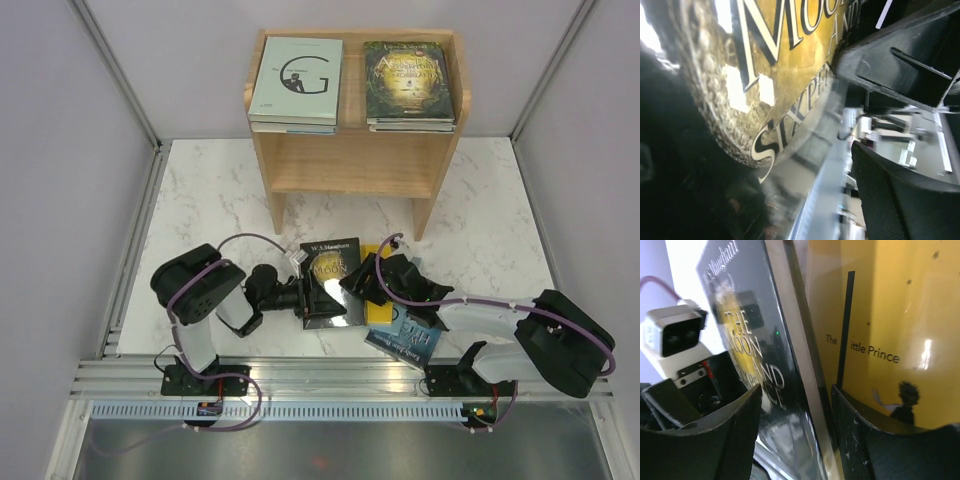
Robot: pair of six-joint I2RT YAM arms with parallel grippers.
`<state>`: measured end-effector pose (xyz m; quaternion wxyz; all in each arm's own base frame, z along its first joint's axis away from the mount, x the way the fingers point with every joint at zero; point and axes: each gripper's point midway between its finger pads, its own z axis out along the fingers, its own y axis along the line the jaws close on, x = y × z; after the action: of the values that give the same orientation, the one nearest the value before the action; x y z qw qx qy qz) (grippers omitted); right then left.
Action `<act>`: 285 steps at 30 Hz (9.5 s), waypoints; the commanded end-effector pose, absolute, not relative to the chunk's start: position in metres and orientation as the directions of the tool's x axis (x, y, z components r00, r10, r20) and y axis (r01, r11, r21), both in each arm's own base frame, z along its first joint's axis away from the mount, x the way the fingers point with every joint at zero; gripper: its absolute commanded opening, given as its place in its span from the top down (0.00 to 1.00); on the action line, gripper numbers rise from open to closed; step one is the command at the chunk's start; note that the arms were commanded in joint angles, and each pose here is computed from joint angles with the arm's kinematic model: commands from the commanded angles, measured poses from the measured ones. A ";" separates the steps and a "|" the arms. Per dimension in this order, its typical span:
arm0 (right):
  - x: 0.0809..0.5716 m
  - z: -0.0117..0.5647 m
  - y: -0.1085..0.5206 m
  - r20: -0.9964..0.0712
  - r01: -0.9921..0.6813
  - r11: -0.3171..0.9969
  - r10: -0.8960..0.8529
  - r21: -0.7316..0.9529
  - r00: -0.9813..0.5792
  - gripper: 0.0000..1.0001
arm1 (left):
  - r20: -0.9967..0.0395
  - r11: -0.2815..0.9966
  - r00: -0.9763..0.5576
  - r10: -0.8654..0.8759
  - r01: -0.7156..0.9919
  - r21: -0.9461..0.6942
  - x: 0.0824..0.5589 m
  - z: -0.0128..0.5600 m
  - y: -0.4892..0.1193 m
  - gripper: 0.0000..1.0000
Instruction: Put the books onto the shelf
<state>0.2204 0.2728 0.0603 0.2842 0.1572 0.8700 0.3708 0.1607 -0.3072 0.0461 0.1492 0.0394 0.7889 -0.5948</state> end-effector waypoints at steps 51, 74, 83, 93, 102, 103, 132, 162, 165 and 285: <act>0.136 0.223 0.301 -0.370 -0.319 0.188 0.476 0.929 -0.798 0.02 | -0.540 0.267 -0.688 -0.484 0.472 -0.840 0.166 0.265 -0.261 0.98; 0.153 0.258 0.308 -0.424 -0.374 0.210 0.569 0.903 -0.704 1.00 | -0.550 0.200 -0.788 -0.275 0.513 -0.835 0.137 0.251 -0.283 0.44; 0.151 0.264 0.277 -0.465 -0.376 0.276 0.596 0.884 -0.655 1.00 | -0.590 0.305 -0.720 -0.365 0.506 -0.807 0.145 0.251 -0.256 0.00; 0.142 0.271 0.291 -0.420 -0.390 0.184 0.575 0.902 -0.702 1.00 | -0.573 0.225 -0.695 -0.435 0.532 -0.816 0.144 0.254 -0.254 0.08; 0.143 0.271 0.305 -0.427 -0.401 0.174 0.548 0.900 -0.719 1.00 | -0.552 0.222 -0.708 -0.440 0.509 -0.831 0.149 0.249 -0.258 0.84; 0.143 0.268 0.305 -0.426 -0.396 0.179 0.546 0.900 -0.722 1.00 | -0.553 0.217 -0.704 -0.445 0.515 -0.829 0.148 0.252 -0.257 0.94; 0.115 0.236 0.318 -0.258 -0.295 0.011 0.518 0.955 -0.815 0.07 | -0.473 0.203 -0.554 -0.684 0.479 -0.854 0.173 0.297 -0.218 0.98; 0.161 0.297 0.278 -0.303 -0.322 0.114 0.712 0.940 -0.634 1.00 | -0.664 0.592 -0.502 -0.554 0.322 -0.738 0.180 0.263 -0.177 0.00; 0.175 0.310 0.279 -0.325 -0.340 0.131 0.721 0.931 -0.612 1.00 | -0.674 0.606 -0.501 -0.543 0.323 -0.727 0.176 0.262 -0.173 0.00; 0.206 0.121 0.208 -0.487 -0.088 0.656 0.457 0.750 -0.744 0.02 | -0.413 0.179 -0.815 -0.406 0.372 -0.911 0.187 0.131 -0.299 0.98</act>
<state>0.2160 0.2056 0.1012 0.3354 0.1280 0.8556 0.3729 0.1853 -0.3049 0.0804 0.2278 -0.0583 0.7636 -0.6014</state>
